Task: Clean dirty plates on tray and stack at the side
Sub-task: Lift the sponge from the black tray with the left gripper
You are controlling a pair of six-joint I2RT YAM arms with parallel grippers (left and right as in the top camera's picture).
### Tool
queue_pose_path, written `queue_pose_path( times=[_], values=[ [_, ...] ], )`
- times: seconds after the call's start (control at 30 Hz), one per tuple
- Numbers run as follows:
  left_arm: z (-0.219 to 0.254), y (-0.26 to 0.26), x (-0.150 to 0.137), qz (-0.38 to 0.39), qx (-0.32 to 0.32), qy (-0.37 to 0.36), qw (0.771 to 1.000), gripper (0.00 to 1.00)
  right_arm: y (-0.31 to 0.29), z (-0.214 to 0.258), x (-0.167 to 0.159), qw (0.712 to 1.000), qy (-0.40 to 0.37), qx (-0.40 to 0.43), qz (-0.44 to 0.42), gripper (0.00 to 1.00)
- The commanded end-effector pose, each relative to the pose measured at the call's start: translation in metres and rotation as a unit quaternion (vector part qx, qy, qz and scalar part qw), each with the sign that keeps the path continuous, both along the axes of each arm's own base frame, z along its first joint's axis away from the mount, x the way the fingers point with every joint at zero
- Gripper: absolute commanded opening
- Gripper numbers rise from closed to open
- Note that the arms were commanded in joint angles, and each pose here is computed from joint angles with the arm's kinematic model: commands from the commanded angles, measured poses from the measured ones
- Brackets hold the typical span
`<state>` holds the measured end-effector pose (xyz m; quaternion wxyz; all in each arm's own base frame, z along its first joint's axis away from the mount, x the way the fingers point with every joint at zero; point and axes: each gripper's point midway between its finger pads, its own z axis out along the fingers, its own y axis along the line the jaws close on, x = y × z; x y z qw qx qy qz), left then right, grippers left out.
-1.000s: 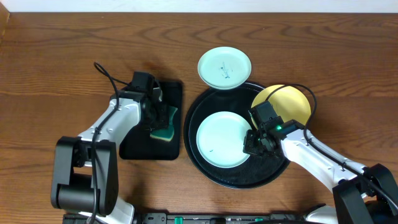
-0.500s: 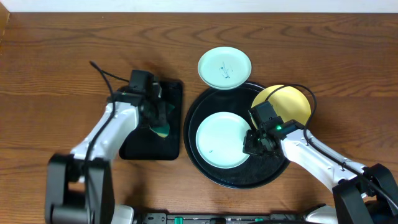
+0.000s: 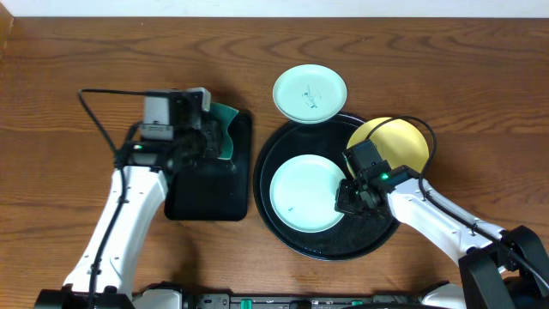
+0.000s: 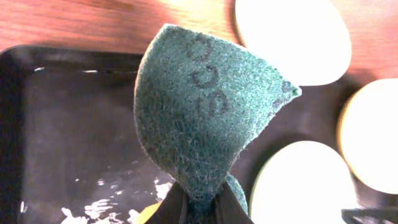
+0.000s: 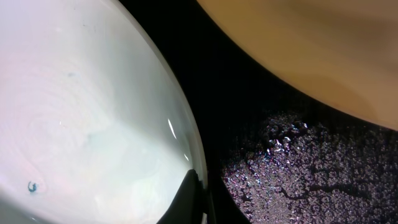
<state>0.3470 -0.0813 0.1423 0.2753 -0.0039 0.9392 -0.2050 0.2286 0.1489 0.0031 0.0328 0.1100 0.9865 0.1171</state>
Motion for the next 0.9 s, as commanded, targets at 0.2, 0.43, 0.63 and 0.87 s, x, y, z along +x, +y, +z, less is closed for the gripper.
queue_pose_path(
  times=[0.2,0.43,0.63,0.87],
  values=[
    [0.055,-0.009,-0.018,-0.143,-0.195,-0.082,0.967,0.07,-0.003,-0.012,-0.014,1.0,0.024,-0.011,0.014,0.01],
    [0.063,0.009,-0.021,-0.131,-0.227,-0.093,0.961,0.07,-0.002,-0.012,-0.014,1.0,0.023,-0.011,0.014,0.01],
    [0.064,0.01,-0.022,-0.133,-0.226,-0.097,0.96,0.07,-0.002,-0.012,-0.014,1.0,0.022,-0.011,0.014,0.01],
    [0.064,0.01,-0.022,-0.134,-0.226,-0.097,0.96,0.07,-0.002,-0.012,-0.014,1.0,0.022,-0.011,0.014,0.01]
  ],
)
